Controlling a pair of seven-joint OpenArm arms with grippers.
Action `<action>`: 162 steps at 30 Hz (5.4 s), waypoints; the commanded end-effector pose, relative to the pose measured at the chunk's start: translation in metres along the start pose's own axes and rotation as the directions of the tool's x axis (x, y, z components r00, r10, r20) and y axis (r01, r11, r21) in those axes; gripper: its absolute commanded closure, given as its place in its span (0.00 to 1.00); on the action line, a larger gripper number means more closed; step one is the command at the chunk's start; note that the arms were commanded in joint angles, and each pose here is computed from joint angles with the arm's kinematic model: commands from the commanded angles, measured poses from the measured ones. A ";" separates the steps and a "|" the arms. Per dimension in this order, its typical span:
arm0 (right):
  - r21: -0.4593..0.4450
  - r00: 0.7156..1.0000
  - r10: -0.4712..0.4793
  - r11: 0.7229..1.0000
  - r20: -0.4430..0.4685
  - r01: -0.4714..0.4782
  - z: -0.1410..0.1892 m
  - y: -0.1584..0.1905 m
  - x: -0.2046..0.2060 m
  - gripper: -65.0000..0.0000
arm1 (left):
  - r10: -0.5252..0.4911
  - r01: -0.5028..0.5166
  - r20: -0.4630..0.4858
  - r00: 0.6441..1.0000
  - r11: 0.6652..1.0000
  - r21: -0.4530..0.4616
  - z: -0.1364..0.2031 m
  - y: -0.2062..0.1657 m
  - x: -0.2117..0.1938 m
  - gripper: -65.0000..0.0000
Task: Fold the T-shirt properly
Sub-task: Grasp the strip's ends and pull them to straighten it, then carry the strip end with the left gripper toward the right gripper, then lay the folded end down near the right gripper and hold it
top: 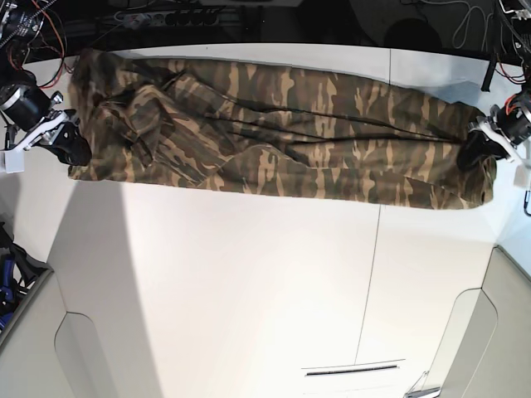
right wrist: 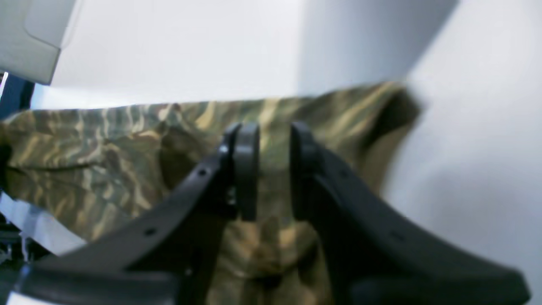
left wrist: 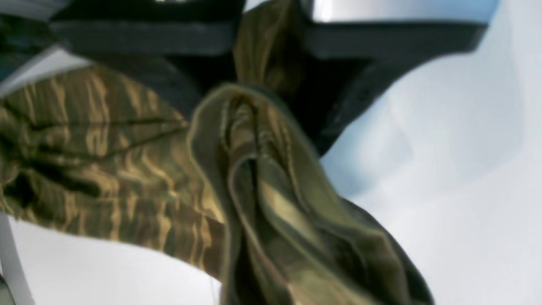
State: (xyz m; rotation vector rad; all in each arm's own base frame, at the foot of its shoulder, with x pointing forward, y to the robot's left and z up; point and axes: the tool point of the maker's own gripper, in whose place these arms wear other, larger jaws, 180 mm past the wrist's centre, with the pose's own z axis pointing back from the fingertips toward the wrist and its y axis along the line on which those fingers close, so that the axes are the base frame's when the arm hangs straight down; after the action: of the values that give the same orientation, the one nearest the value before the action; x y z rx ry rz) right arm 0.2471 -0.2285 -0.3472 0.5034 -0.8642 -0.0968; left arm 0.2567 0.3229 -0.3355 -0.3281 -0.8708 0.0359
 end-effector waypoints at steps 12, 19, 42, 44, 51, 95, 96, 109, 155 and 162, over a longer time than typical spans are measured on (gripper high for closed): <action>-0.005 0.999 0.021 1.000 0.026 -0.021 0.007 -0.002 0.013 0.79 | -0.215 0.217 0.059 0.975 0.976 -0.034 0.014 -0.031 0.063 1.00; -0.006 0.999 0.021 1.000 0.029 -0.021 0.007 -0.002 0.013 0.79 | -0.405 0.400 0.029 0.914 0.886 -0.236 -0.005 -0.121 0.047 1.00; -0.058 0.998 0.021 0.998 -0.064 -0.024 0.012 -0.012 -0.011 0.32 | -0.483 0.440 0.028 0.875 0.769 -0.464 -0.070 -0.264 -0.052 0.37; -0.058 0.997 0.010 0.998 -0.078 -0.014 0.015 -0.013 -0.019 0.32 | -0.441 0.404 0.042 0.896 0.774 -0.488 -0.069 -0.275 -0.050 0.37; -0.036 0.994 -0.060 0.998 -0.096 0.056 0.013 -0.002 -0.044 0.32 | -0.319 0.297 0.065 0.946 0.766 -0.570 -0.063 -0.303 -0.045 0.37; -0.077 0.990 -0.142 0.987 0.002 0.142 0.031 -0.015 -0.038 1.00 | -0.434 0.364 0.050 0.900 0.682 -0.635 -0.108 -0.450 -0.125 0.92; -0.077 0.990 -0.142 0.987 -0.002 0.141 0.031 -0.015 -0.039 1.00 | -0.445 0.374 0.052 0.894 0.677 -0.634 -0.108 -0.450 -0.126 0.92; -0.065 0.989 -0.142 0.988 -0.032 0.140 0.028 -0.011 -0.044 0.65 | -0.455 0.374 0.041 0.890 0.673 -0.639 -0.107 -0.451 -0.129 0.92; 0.023 0.941 -0.296 0.952 -0.165 0.304 0.006 -0.009 -0.095 0.31 | -0.485 0.448 0.115 0.867 0.657 -0.606 -0.085 -0.451 -0.088 0.92; 0.112 0.934 -0.265 0.948 -0.240 0.298 -0.011 0.023 -0.108 0.31 | -0.479 0.459 0.140 0.866 0.654 -0.601 -0.081 -0.454 -0.080 0.92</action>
State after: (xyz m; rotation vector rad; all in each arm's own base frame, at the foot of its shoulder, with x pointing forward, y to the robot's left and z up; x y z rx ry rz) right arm 0.1887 -0.1708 -0.4139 0.7877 -0.6127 -0.2565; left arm 0.2148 -0.1369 -0.3254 -0.6786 -0.8467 -0.7728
